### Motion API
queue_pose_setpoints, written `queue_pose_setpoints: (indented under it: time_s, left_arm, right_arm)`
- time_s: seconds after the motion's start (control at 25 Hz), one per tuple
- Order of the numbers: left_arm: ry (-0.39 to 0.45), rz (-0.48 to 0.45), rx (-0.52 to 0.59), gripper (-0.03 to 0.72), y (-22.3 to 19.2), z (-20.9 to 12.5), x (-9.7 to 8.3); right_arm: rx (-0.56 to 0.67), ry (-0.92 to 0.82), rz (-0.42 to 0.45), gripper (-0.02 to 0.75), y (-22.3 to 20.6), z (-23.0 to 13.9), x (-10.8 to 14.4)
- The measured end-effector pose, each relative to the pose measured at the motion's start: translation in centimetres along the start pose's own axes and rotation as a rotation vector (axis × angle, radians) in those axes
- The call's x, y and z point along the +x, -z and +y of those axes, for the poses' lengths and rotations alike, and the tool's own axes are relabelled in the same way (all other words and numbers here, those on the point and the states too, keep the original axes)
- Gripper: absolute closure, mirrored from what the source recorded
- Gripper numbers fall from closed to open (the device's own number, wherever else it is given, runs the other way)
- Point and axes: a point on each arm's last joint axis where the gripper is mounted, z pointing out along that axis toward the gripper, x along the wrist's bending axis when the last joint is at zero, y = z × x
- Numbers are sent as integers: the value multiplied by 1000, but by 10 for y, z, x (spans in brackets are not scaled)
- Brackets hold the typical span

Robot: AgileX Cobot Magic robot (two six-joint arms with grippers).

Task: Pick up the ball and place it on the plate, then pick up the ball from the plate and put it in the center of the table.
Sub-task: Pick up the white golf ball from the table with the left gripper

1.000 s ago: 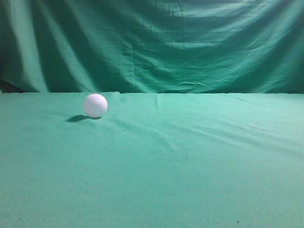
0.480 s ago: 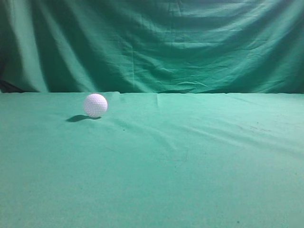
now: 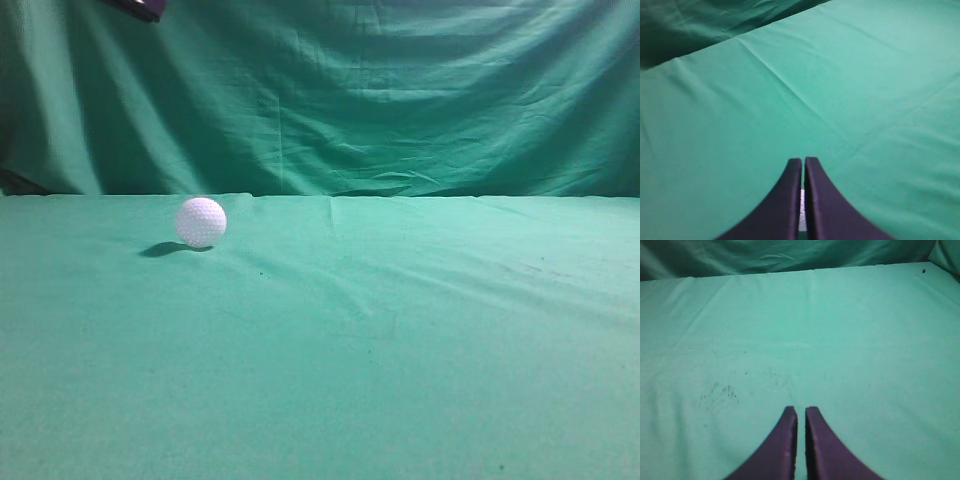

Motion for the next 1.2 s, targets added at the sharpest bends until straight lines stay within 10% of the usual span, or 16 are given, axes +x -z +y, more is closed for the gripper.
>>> queue_pose_setpoints:
  time_s: [0.24, 1.2]
  left_arm:
    - [-184, 130, 84, 688, -6, -2, -9]
    - [43, 110, 763, 688, -90, 22, -1]
  right_arm:
    - [0, 0, 0, 689, 0, 0, 0]
    - [0, 0, 0, 689, 0, 0, 0]
